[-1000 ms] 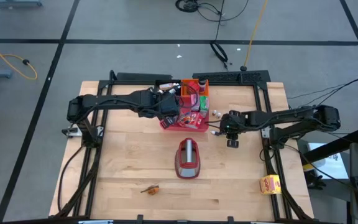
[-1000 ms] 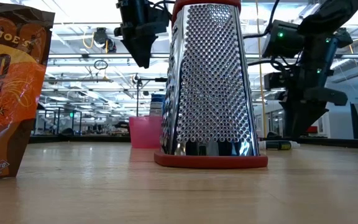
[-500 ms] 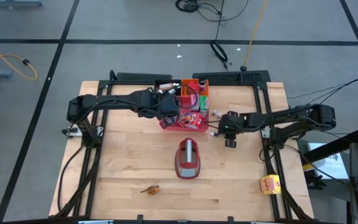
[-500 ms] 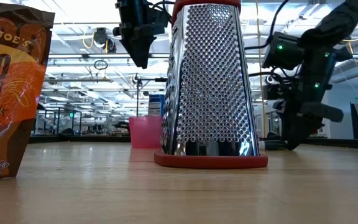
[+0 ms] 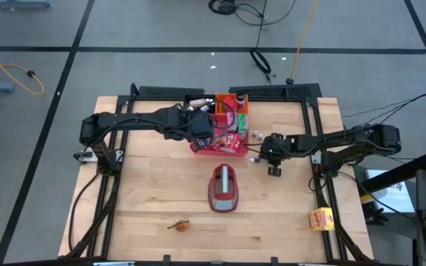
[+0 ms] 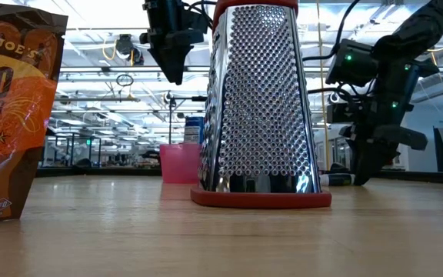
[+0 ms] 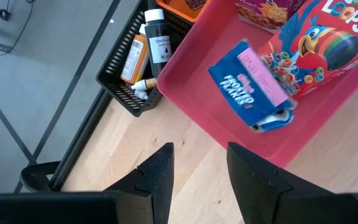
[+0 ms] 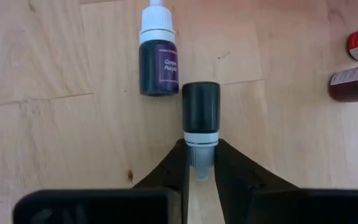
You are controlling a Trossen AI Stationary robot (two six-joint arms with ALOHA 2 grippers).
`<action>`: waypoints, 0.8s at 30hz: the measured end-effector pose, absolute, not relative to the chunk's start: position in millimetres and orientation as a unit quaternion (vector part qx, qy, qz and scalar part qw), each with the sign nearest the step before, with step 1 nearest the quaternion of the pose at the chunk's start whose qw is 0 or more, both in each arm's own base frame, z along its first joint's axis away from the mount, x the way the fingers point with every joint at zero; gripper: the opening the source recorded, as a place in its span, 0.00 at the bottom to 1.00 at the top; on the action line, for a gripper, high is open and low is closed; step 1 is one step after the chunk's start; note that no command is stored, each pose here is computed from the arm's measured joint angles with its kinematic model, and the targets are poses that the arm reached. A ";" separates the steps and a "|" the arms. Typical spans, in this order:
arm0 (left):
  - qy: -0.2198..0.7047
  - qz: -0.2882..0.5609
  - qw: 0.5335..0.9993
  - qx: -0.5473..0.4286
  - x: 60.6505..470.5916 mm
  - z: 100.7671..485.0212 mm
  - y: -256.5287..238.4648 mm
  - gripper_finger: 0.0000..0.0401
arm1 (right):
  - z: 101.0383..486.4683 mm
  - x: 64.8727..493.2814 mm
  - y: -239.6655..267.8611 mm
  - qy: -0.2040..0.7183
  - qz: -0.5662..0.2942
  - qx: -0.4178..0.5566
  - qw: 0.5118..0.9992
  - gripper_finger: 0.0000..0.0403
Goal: Pick & Place Kitchen Items
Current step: Put the small green food coloring bottle into black basket
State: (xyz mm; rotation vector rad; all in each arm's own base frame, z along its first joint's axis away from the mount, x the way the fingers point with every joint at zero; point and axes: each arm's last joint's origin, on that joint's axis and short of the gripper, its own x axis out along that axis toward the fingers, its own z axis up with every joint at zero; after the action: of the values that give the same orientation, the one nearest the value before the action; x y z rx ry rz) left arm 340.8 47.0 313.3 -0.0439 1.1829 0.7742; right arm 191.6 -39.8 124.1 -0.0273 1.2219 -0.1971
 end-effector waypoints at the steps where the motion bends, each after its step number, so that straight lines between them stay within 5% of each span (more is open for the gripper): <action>1: 0.543 0.355 0.760 -0.020 340.8 313.3 47.0 0.37 | 125.0 191.2 -39.8 0.571 -0.093 -0.012 0.816 0.10; 24: 0.538 0.382 0.751 0.028 331.0 322.9 51.6 0.37 | 244.5 186.4 -40.3 0.397 -0.167 -0.004 0.903 0.10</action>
State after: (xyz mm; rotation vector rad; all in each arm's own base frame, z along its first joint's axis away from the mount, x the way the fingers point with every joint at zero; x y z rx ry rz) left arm 331.0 51.6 322.9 0.0606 1.1760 0.8344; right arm 186.4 -40.3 244.5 -0.0072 0.8203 -0.3453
